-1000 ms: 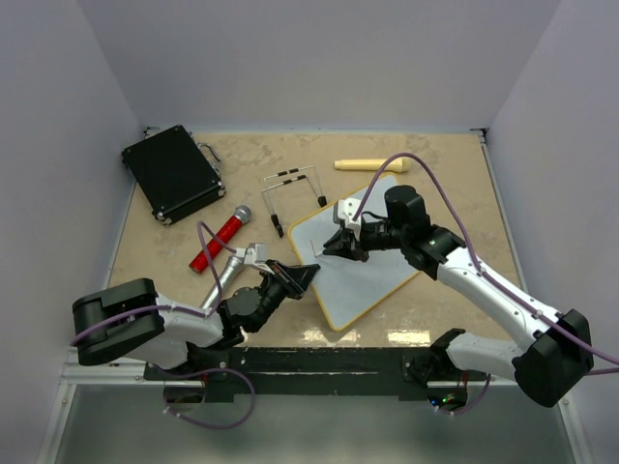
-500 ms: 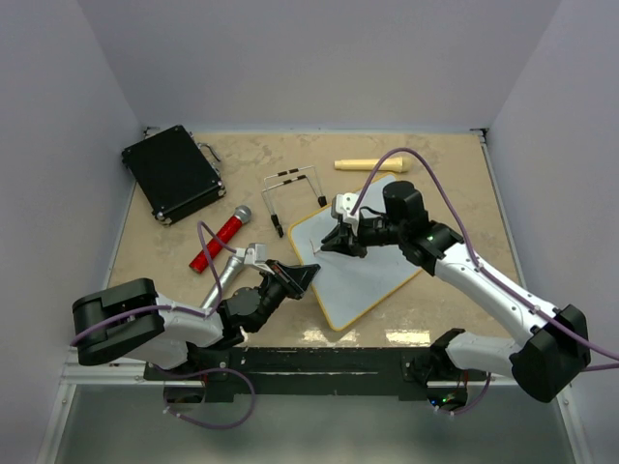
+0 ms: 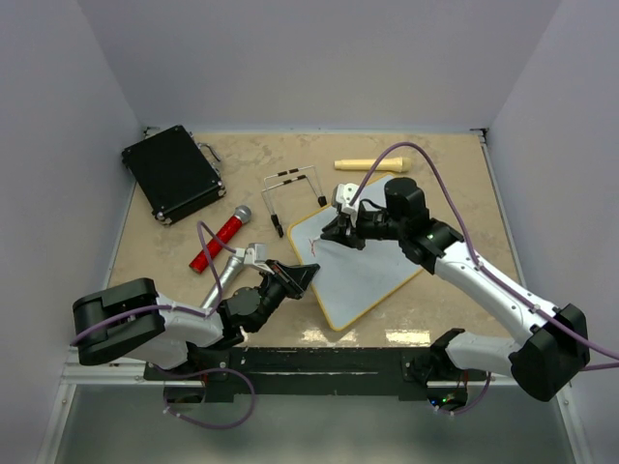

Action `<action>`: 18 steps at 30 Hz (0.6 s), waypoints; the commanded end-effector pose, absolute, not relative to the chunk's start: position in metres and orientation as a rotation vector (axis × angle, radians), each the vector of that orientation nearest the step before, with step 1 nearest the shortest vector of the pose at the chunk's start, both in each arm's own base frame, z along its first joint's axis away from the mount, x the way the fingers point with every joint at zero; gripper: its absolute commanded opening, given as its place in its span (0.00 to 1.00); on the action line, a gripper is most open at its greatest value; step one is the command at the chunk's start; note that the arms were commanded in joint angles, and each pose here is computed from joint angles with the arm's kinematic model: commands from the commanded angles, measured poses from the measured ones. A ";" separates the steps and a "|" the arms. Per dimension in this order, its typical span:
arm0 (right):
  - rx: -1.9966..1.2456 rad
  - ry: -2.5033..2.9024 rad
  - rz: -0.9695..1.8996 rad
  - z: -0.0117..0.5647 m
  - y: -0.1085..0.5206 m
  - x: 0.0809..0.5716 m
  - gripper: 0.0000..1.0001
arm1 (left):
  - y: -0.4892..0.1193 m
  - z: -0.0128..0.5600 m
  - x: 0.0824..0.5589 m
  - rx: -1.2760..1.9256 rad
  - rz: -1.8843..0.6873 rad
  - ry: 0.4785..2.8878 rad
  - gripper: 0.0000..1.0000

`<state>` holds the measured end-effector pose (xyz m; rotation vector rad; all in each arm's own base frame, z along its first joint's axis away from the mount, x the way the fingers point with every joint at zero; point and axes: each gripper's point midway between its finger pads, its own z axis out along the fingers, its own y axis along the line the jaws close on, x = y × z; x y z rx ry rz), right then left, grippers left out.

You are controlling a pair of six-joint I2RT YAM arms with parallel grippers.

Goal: Write a sentence on the whiteboard

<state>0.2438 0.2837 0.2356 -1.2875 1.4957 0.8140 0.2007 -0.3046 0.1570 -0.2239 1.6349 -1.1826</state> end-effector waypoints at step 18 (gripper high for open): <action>-1.402 1.418 0.874 0.239 0.289 0.234 0.00 | -0.312 0.188 0.198 -0.188 -1.252 1.531 0.00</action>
